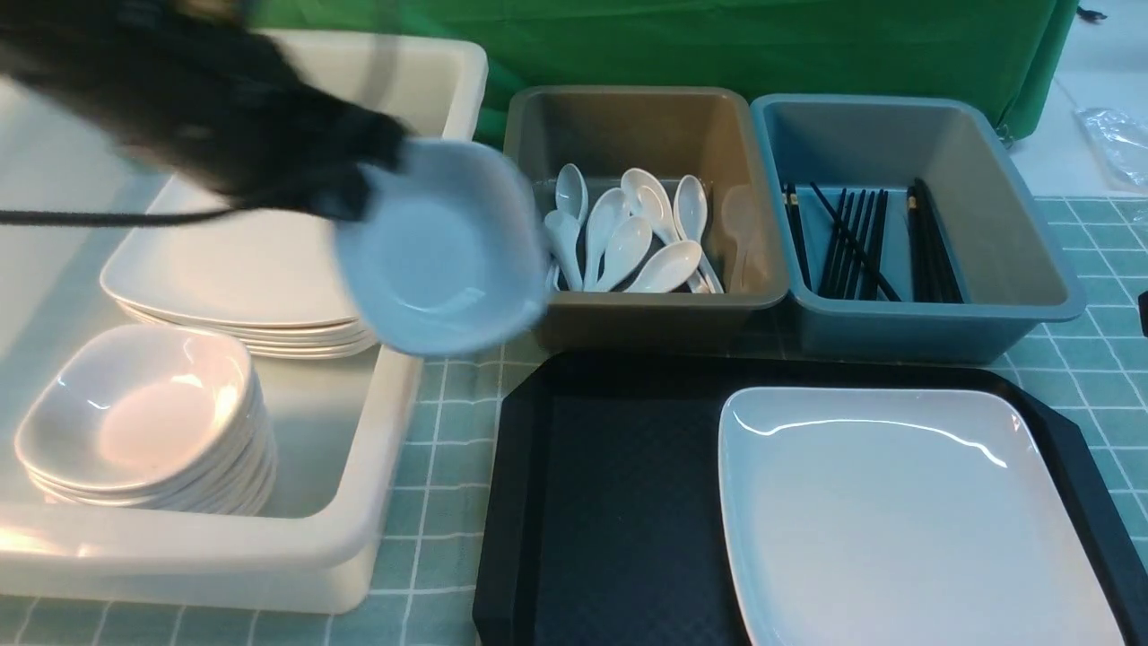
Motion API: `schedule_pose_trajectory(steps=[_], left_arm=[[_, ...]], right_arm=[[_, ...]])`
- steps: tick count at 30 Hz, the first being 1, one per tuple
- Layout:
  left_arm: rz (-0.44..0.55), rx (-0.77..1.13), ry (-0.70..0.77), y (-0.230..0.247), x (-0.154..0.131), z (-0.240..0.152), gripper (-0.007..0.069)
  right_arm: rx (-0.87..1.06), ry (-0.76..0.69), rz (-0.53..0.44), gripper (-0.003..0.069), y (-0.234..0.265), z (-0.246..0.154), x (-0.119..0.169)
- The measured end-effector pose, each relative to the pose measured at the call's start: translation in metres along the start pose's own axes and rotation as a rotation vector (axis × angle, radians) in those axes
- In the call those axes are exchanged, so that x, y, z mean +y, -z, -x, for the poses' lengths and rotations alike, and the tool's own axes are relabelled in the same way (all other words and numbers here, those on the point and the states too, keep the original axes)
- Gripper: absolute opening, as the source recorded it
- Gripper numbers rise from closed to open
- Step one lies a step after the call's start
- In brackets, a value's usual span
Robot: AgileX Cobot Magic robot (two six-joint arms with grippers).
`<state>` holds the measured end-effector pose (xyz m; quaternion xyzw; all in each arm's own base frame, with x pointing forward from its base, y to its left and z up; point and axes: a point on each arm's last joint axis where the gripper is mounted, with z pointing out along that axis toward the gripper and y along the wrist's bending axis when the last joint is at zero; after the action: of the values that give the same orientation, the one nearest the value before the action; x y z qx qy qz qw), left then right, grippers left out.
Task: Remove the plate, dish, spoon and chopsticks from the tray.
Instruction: Use the left arm to put the small plate into the large storage box on the left
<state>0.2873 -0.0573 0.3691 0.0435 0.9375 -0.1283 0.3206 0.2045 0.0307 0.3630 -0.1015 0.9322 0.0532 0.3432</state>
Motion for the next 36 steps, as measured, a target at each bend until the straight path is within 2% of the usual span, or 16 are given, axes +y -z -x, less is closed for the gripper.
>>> schedule_pose_trajectory(steps=[2, 3, 5, 10, 13, 18, 21, 25, 27, 30, 32, 36], left_arm=[[0.048, -0.062, 0.138, 0.014, 0.035, -0.013, 0.0023], [0.057, -0.074, 0.164, 0.016, 0.042, -0.017, 0.0023], [0.116, -0.138, 0.322, 0.022, 0.076, -0.042, 0.0023], [0.189, -0.111, 0.496, 0.004, 0.109, -0.088, 0.0023], [0.202, -0.09, 0.538, -0.009, 0.114, -0.106, 0.003], [0.231, -0.091, 0.518, -0.012, 0.116, -0.112, 0.0074], [0.25, -0.072, 0.493, -0.012, 0.118, -0.114, 0.0148], [0.272, -0.037, 0.46, -0.011, 0.119, -0.117, 0.0339], [0.28, -0.015, 0.428, -0.004, 0.117, -0.113, 0.0421], [0.302, -0.037, 0.369, 0.018, 0.111, -0.1, 0.0482], [0.307, -0.087, 0.337, 0.04, 0.103, -0.091, 0.0475], [0.249, -0.162, 0.285, 0.064, 0.085, -0.086, 0.0366]], right_arm=[[0.0, 0.0, 0.0, 0.0165, 0.0, 0.0, 0.0], [0.0, 0.0, 0.0, 0.0166, 0.0, 0.0, 0.0], [-0.001, 0.0, 0.0, 0.0168, 0.0, 0.0, 0.0], [-0.005, -0.001, 0.001, 0.0172, 0.0, 0.0, 0.0], [-0.016, -0.004, 0.003, 0.0176, 0.0, 0.002, 0.0], [-0.033, -0.022, 0.026, 0.0178, 0.0, 0.003, 0.002], [-0.035, -0.026, 0.036, 0.0179, 0.0, 0.003, 0.003], [-0.035, 0.03, 0.055, 0.0181, 0.0, 0.003, 0.009], [-0.032, 0.094, 0.091, 0.0188, -0.001, 0.003, 0.02], [-0.007, 0.195, 0.184, 0.0197, -0.007, 0.002, 0.048], [0.036, 0.287, 0.252, 0.0209, -0.018, -0.001, 0.074], [0.137, 0.399, 0.27, 0.0274, -0.044, -0.009, 0.109]])
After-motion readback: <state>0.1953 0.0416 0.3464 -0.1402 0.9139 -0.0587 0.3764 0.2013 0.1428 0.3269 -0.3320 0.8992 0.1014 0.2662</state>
